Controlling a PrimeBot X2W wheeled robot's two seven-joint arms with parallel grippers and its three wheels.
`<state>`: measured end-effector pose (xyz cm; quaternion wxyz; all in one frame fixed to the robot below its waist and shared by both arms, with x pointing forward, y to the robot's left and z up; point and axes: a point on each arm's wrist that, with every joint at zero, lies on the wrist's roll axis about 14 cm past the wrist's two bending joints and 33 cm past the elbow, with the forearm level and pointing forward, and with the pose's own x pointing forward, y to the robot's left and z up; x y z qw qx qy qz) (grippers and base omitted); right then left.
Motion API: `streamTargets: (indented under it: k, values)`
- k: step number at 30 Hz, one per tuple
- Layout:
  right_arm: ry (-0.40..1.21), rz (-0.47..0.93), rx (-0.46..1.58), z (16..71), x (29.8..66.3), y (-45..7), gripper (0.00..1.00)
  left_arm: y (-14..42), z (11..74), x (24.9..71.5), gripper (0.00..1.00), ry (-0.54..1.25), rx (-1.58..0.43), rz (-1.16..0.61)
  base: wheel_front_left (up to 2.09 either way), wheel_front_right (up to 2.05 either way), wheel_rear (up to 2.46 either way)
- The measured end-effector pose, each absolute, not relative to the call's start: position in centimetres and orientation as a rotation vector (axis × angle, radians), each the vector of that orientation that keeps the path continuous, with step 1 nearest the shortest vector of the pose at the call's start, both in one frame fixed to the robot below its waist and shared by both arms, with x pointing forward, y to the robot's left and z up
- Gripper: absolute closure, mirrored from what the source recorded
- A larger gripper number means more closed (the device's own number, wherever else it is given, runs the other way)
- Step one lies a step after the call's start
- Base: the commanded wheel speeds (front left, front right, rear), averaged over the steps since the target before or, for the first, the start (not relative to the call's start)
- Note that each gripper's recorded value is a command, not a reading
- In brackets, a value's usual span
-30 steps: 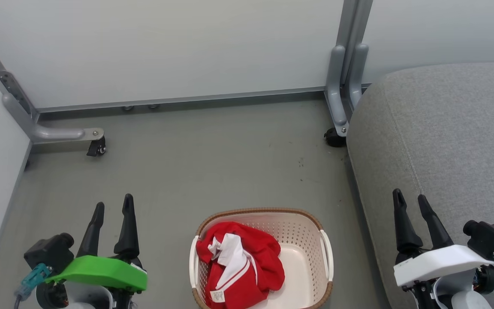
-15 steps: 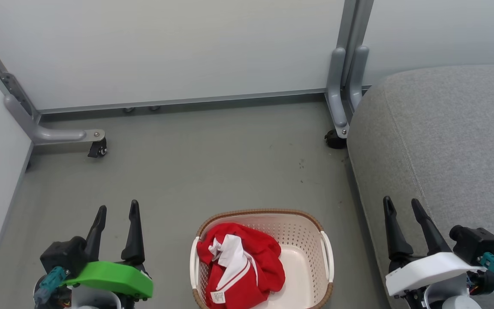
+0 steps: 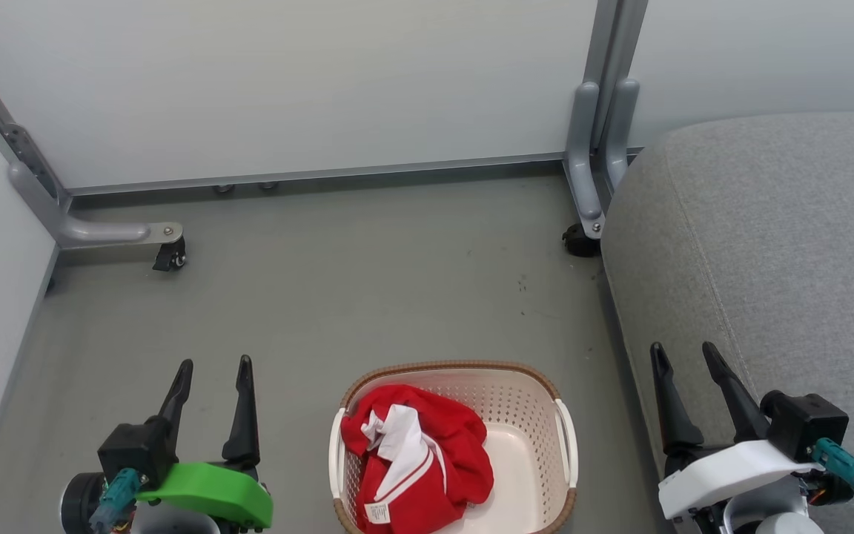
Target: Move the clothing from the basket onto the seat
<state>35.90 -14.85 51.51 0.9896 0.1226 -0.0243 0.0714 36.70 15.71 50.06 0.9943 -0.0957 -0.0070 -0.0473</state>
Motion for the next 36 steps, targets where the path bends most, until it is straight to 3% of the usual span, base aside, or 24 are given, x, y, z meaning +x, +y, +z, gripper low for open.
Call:
streamTargets:
  k: [36]
  values:
    - [-0.076,0.194,0.083,51.6,35.4,-13.6,0.0,14.5,49.3,36.1,0.0,-0.036,-0.003,-0.161,0.0,0.0,0.0]
